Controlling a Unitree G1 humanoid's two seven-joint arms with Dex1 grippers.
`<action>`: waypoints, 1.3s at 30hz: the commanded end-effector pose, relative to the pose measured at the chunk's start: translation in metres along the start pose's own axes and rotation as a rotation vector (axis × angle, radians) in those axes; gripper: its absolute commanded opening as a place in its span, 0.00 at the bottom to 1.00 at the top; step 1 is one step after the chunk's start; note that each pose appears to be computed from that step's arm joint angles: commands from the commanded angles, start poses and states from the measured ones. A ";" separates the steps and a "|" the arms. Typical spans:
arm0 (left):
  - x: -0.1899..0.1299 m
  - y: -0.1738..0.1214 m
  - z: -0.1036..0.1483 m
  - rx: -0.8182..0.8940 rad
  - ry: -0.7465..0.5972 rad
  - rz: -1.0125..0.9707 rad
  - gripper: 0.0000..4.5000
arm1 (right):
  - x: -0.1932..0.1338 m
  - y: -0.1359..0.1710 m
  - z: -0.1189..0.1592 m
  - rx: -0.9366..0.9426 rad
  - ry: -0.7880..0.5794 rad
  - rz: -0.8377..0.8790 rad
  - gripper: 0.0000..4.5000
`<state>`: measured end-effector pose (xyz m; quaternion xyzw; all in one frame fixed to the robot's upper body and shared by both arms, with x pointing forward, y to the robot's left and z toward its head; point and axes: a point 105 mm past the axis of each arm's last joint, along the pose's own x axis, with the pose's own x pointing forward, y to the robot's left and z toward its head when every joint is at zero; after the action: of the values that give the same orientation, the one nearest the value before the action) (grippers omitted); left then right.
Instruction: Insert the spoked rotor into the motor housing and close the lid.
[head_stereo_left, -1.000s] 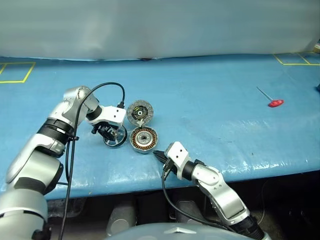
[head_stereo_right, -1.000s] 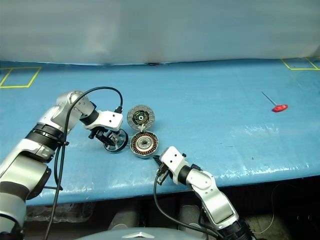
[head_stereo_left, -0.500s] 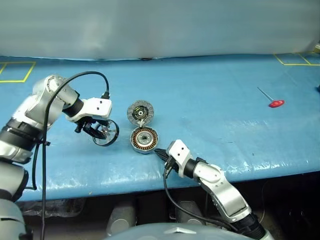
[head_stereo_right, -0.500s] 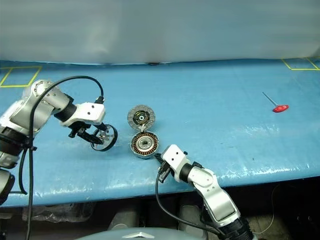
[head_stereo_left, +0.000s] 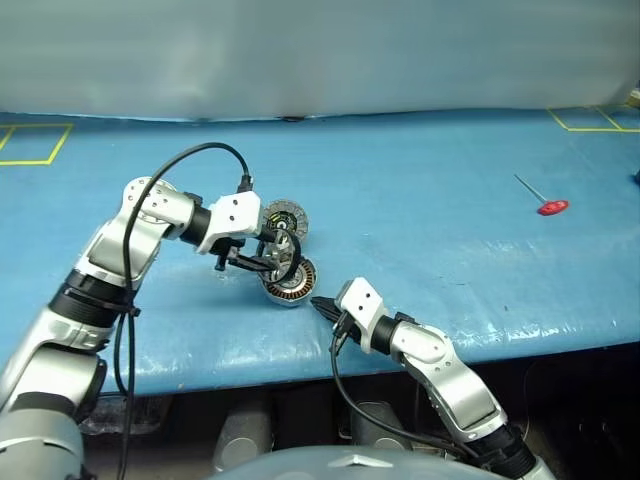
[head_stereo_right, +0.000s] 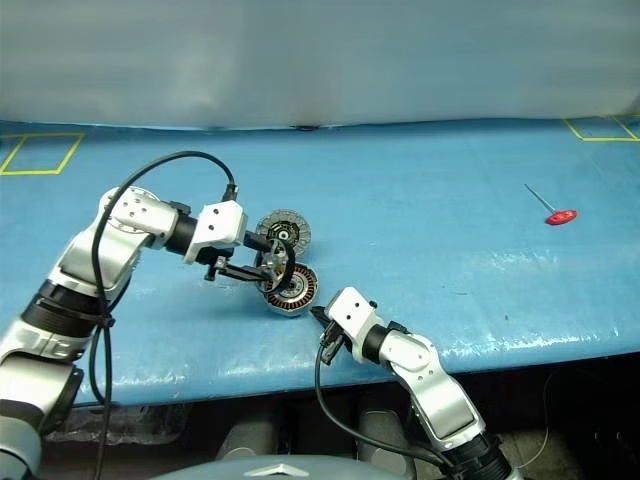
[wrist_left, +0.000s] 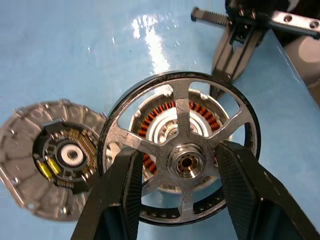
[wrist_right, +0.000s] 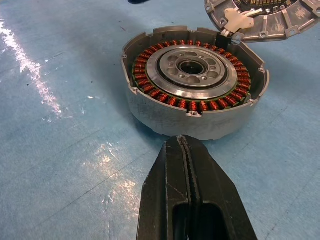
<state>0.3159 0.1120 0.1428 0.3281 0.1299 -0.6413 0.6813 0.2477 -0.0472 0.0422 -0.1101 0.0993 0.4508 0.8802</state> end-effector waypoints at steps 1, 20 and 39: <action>-0.002 0.008 0.000 0.046 -0.002 0.032 0.44 | -0.006 -0.005 0.011 -0.002 -0.053 -0.022 0.00; 0.011 0.009 -0.008 0.050 0.029 -0.098 0.44 | -0.017 -0.025 0.006 0.100 -0.126 -0.086 0.00; 0.013 0.007 -0.011 0.050 0.081 -0.210 0.44 | -0.013 -0.015 0.001 0.095 -0.122 -0.057 0.00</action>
<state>0.3241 0.1103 0.1200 0.3403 0.1858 -0.6989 0.6010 0.2513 -0.0688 0.0385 -0.0403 0.0875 0.4208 0.9020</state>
